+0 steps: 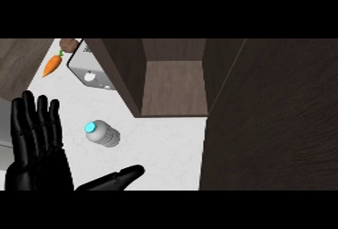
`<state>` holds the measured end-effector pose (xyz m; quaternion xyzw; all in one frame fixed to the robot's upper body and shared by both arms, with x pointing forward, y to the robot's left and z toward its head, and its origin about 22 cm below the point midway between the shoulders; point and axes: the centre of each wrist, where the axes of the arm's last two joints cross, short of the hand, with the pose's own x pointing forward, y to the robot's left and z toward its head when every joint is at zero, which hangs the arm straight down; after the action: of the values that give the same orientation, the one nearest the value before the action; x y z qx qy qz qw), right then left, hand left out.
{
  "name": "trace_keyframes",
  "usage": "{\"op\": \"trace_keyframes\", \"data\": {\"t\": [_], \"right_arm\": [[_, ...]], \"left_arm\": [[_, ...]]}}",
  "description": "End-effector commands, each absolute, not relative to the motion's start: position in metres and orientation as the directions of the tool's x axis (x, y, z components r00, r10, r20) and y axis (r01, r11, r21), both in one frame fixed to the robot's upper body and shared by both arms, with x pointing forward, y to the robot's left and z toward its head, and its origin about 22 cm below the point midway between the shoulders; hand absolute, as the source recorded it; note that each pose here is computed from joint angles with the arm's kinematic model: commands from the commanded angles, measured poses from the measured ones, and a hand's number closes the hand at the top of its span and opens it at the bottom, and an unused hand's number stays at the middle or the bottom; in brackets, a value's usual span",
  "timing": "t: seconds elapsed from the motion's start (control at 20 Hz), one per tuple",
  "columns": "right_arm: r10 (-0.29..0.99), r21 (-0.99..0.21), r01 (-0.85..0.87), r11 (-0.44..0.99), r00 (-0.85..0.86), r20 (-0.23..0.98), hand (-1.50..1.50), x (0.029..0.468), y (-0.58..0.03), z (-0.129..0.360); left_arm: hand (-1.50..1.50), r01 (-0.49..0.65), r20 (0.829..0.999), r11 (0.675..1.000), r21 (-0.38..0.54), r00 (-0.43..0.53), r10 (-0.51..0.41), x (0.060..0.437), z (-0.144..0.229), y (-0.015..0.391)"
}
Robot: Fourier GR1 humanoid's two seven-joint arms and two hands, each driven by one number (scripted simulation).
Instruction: Pick up the bottled water, place it into the cabinet and close the cabinet
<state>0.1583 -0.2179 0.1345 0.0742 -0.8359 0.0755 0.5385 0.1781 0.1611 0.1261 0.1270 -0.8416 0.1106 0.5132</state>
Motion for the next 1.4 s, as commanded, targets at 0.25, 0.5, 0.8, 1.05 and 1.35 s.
{"op": "trace_keyframes", "data": {"t": [0.25, 0.5, 0.8, 1.05, 1.35], "right_arm": [[-0.069, -0.028, -0.236, 0.971, -0.389, 0.919, -1.5, 0.122, -0.207, 0.178], [-0.085, -0.009, -0.233, 0.972, -0.391, 0.917, -1.5, 0.103, -0.199, 0.189], [-0.082, -0.011, -0.232, 0.973, -0.384, 0.92, -1.5, 0.111, -0.197, 0.193], [-0.091, -0.005, -0.24, 0.971, -0.388, 0.917, -1.5, 0.109, -0.187, 0.196], [-0.102, 0.012, -0.229, 0.973, -0.384, 0.918, -1.5, 0.106, -0.197, 0.206]], "left_arm": [[-1.5, -0.364, 0.897, 0.923, -0.124, -0.439, -0.053, 0.134, 0.134, 0.096], [-1.5, -0.383, 0.909, 0.916, -0.115, -0.412, -0.058, 0.129, 0.137, 0.085], [-1.5, -0.416, 0.922, 0.906, -0.073, -0.376, -0.098, 0.13, 0.124, 0.075], [-1.5, -0.42, 0.925, 0.904, -0.078, -0.369, -0.091, 0.151, 0.142, 0.078], [-1.5, -0.443, 0.929, 0.894, -0.072, -0.356, -0.101, 0.143, 0.15, 0.088]]}}
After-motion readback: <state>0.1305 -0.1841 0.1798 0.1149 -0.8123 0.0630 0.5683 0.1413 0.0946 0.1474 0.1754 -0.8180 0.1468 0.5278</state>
